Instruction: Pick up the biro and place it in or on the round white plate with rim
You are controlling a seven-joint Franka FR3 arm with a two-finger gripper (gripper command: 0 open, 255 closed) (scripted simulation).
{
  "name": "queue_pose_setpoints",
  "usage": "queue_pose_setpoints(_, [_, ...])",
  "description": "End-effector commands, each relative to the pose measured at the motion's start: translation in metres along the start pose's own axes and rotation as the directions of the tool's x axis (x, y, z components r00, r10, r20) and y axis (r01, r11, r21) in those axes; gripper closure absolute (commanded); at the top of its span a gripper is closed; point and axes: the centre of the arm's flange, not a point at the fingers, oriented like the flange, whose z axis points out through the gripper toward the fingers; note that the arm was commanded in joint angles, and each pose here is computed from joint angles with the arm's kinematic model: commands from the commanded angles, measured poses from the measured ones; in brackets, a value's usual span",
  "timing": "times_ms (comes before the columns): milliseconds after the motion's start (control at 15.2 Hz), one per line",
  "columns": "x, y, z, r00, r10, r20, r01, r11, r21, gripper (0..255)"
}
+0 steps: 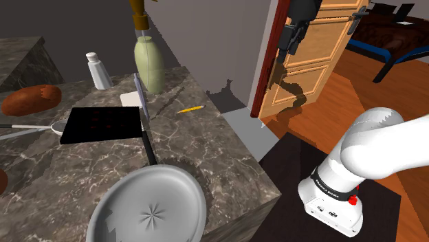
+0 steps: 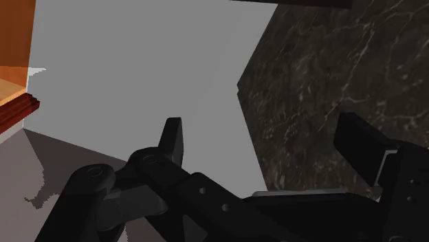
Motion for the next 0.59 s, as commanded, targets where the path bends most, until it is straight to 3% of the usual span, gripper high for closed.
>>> queue_pose_setpoints(0, [0.0, 0.0, 0.0, 1.0, 0.0, 0.0, 0.0, 1.0, 0.0, 0])
queue_pose_setpoints(264, [-0.007, -0.055, 0.007, 0.994, 0.031, -0.102, -0.032, 0.999, -0.015, 0])
queue_pose_setpoints(528, [-0.012, -0.109, 0.016, 0.977, 0.059, -0.204, -0.066, 0.997, -0.028, 0])
